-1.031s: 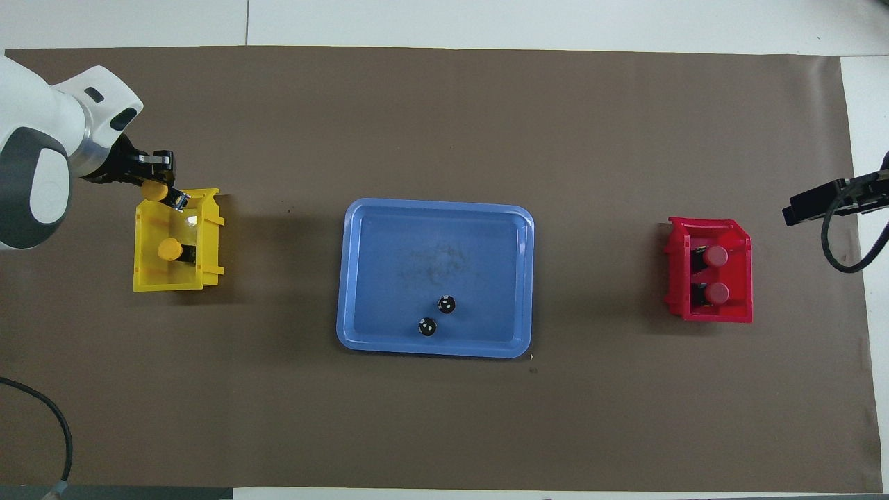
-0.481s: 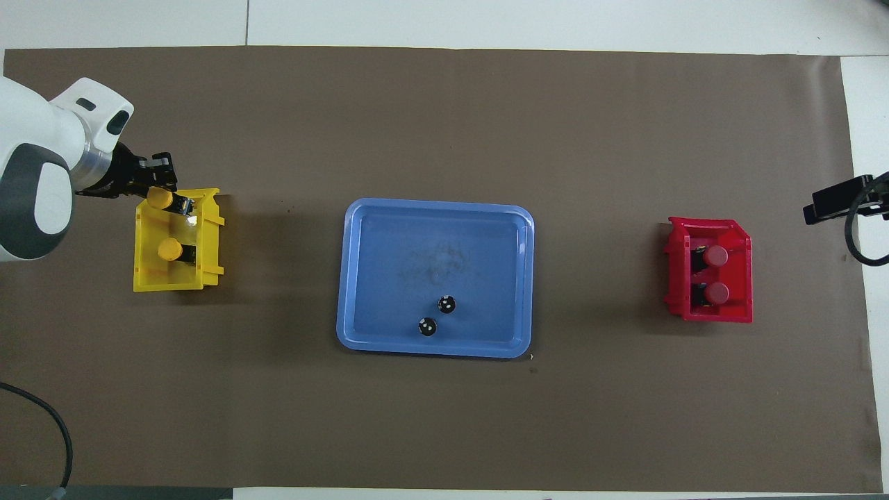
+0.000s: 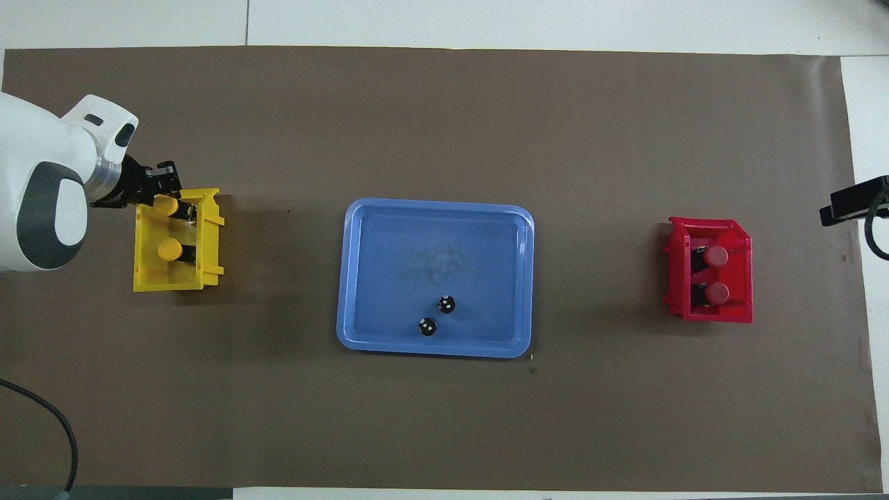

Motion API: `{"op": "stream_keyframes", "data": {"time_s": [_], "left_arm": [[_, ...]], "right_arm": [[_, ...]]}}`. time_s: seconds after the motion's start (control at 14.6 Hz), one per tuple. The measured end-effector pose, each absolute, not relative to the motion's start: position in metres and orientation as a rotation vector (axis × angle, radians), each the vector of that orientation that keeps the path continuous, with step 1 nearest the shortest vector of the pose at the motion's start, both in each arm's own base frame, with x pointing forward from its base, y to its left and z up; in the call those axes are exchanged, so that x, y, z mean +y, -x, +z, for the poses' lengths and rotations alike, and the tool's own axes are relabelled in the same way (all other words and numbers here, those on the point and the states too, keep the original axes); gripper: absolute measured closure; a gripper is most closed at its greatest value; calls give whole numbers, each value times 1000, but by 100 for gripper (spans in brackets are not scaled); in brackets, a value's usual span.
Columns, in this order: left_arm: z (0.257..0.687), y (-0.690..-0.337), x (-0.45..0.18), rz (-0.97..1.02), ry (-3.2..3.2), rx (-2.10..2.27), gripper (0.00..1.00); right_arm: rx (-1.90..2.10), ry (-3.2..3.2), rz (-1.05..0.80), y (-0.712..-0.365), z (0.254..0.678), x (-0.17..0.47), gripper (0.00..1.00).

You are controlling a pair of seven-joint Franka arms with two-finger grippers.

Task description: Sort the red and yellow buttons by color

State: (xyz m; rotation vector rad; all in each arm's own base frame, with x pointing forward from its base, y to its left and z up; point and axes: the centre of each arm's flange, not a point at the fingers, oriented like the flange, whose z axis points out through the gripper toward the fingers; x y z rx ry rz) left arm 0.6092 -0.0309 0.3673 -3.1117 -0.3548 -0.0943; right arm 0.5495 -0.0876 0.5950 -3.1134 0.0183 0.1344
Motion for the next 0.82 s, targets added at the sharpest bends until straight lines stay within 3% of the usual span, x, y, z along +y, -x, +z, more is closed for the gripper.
{"op": "stream_keyframes", "data": {"time_s": [0.55,0.82], "left_arm": [[366,-609,-30,-118,3113,-358,60],[366,-609,-30,-120,3113,-358,53]], "right_arm": [[-25,3114,134,-551,595,-72,0],[-25,3114,134,-551,595,-72,0]]}}
